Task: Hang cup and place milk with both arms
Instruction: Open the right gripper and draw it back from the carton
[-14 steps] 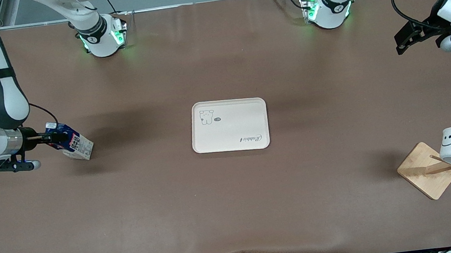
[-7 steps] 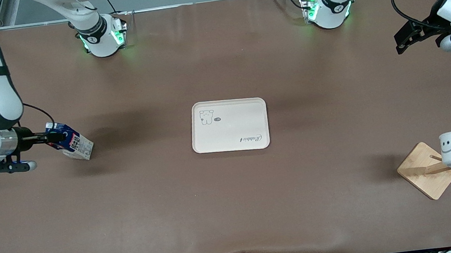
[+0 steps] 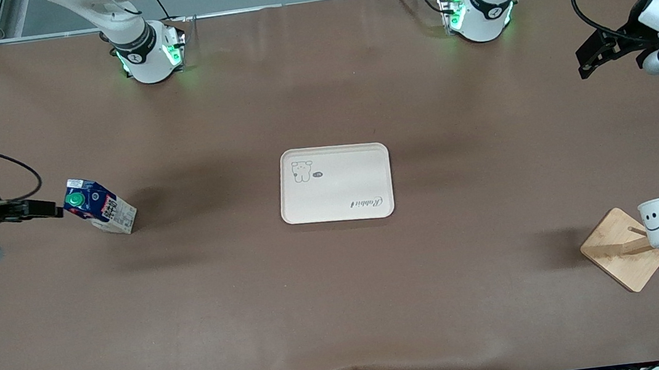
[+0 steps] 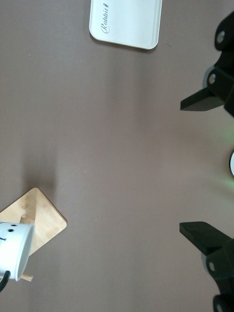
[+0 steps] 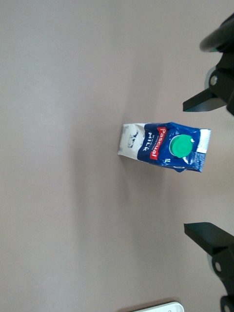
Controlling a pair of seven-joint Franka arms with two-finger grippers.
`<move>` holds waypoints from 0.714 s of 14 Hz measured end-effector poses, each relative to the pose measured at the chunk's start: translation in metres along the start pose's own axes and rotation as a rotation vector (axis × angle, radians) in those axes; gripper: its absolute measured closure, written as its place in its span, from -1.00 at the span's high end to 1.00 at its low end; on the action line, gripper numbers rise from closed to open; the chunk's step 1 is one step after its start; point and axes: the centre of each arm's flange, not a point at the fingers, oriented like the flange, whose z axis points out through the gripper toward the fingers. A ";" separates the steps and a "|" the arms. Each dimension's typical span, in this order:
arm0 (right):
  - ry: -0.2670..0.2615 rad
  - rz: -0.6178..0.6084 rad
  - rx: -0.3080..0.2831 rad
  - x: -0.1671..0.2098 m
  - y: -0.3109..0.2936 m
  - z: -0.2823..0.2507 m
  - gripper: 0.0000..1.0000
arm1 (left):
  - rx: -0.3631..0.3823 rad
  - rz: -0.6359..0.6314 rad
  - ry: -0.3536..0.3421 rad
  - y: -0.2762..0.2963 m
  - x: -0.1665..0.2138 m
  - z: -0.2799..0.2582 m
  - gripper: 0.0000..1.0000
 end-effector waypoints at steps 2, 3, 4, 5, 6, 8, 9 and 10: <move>0.097 -0.041 -0.045 -0.001 -0.023 -0.059 1.00 | 0.000 0.000 -0.002 0.000 0.000 0.001 1.00; 0.138 -0.062 -0.050 -0.005 -0.037 -0.086 1.00 | 0.001 0.000 -0.002 0.000 -0.001 0.001 1.00; 0.144 -0.079 -0.051 -0.013 -0.048 -0.103 1.00 | 0.001 0.000 -0.002 0.000 -0.001 0.001 1.00; 0.128 -0.088 -0.050 -0.021 -0.055 -0.112 1.00 | 0.001 0.000 -0.003 0.000 -0.002 0.001 1.00; 0.113 -0.092 -0.049 -0.029 -0.058 -0.118 1.00 | 0.001 0.000 -0.003 0.000 -0.002 0.001 1.00; 0.111 -0.086 -0.048 -0.045 -0.056 -0.125 1.00 | 0.002 0.000 -0.009 0.000 -0.003 0.003 1.00; 0.112 -0.081 -0.047 -0.058 -0.053 -0.125 1.00 | 0.003 0.000 -0.011 0.000 -0.003 0.005 1.00; 0.107 -0.076 -0.045 -0.073 -0.050 -0.124 1.00 | 0.004 0.000 -0.013 0.000 -0.004 0.005 1.00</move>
